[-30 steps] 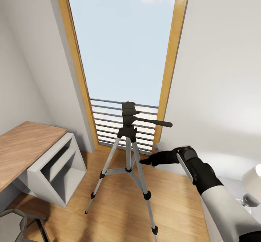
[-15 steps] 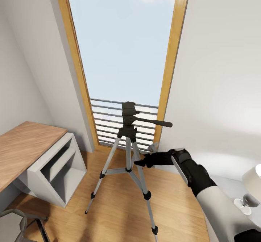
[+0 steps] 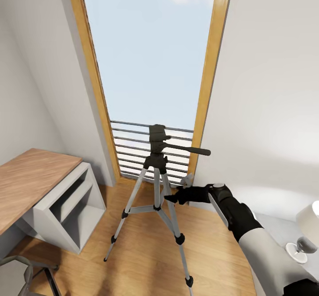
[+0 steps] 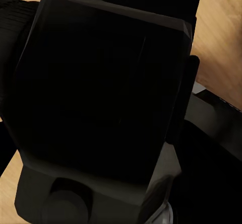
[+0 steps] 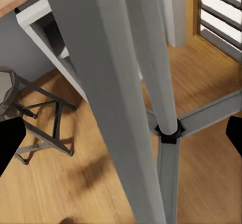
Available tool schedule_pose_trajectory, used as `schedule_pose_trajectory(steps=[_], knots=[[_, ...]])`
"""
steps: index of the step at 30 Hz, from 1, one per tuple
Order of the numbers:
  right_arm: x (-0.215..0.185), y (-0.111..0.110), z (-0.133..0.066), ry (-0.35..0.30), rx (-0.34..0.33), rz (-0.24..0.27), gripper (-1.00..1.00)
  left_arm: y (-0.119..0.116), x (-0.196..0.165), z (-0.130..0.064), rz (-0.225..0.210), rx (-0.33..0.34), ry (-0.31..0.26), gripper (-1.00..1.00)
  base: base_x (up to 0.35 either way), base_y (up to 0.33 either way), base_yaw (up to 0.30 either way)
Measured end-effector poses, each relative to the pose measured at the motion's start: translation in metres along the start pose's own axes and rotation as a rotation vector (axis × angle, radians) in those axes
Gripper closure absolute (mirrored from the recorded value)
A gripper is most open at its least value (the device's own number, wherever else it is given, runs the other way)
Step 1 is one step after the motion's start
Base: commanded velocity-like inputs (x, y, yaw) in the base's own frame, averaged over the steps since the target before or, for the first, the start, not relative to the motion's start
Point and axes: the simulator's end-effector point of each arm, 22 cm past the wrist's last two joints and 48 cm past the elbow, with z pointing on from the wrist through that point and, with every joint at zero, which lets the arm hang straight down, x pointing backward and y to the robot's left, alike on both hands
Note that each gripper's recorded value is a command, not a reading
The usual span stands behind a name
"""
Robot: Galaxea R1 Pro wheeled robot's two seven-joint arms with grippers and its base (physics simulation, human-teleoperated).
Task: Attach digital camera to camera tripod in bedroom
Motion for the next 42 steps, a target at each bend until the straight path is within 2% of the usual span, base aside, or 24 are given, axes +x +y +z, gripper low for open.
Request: schedule_pose_trajectory(steps=[5,11,20,29,36,42], knots=[[0.027,-0.015,0.011,-0.001,0.032,0.014,-1.0,0.0,0.0,0.0,0.0,0.0,0.0,1.0,0.0,0.0,0.0],[0.041,-0.021,0.021,-0.019,0.058,0.013,-1.0,0.0,0.0,0.0,0.0,0.0,0.0,1.0,0.0,0.0,0.0],[0.041,-0.013,0.029,-0.034,0.051,0.016,-1.0,0.0,0.0,0.0,0.0,0.0,0.0,1.0,0.0,0.0,0.0],[0.036,0.004,0.044,-0.054,0.034,0.024,-1.0,0.0,0.0,0.0,0.0,-0.001,0.0,1.0,0.0,0.0,0.0],[0.039,-0.008,0.05,-0.104,0.099,0.023,-1.0,0.0,0.0,0.0,0.0,0.0,0.0,1.0,0.0,0.0,0.0],[0.031,-0.016,0.052,-0.162,0.154,0.003,-1.0,0.0,0.0,0.0,0.0,0.0,0.0,1.0,0.0,0.0,0.0]])
